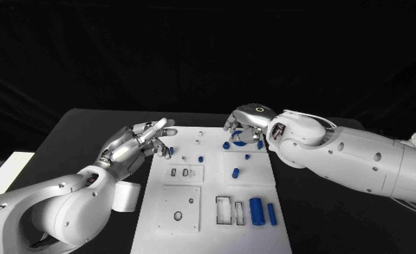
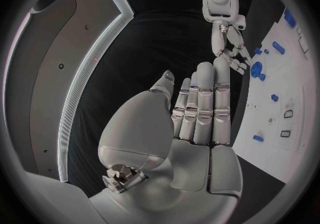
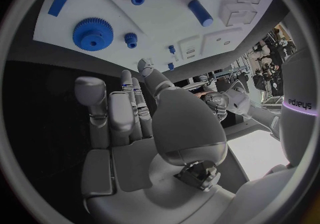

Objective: Assemble the parts on the task board

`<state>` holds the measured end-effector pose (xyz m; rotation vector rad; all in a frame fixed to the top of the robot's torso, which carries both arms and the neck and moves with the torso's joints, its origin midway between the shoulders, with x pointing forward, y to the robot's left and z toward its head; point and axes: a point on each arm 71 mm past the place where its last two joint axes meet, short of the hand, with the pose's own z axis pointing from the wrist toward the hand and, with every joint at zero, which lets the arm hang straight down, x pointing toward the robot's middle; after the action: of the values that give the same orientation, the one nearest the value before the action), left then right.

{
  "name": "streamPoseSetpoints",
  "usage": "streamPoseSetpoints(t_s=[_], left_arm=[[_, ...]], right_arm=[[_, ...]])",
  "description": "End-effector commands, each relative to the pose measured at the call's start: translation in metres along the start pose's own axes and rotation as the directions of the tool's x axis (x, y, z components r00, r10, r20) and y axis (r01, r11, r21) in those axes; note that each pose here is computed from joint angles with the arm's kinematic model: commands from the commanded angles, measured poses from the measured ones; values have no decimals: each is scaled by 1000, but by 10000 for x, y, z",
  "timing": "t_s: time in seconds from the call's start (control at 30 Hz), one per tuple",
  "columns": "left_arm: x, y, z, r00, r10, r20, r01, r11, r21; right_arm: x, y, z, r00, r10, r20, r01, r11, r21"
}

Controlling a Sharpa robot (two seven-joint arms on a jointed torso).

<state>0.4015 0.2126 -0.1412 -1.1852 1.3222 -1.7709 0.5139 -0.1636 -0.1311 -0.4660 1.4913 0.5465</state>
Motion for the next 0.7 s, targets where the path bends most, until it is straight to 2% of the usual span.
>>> streamPoseSetpoints(t_s=[0.03, 0.7], left_arm=[[46, -23, -4, 999, -8, -38, 8, 1000, 4], [57, -81, -19, 999, -1, -39, 2, 1000, 9]], right_arm=[[-5, -25, 14, 997, -83, -8, 83, 996, 38], [90, 15, 101, 991, -97, -96, 101, 994, 33]])
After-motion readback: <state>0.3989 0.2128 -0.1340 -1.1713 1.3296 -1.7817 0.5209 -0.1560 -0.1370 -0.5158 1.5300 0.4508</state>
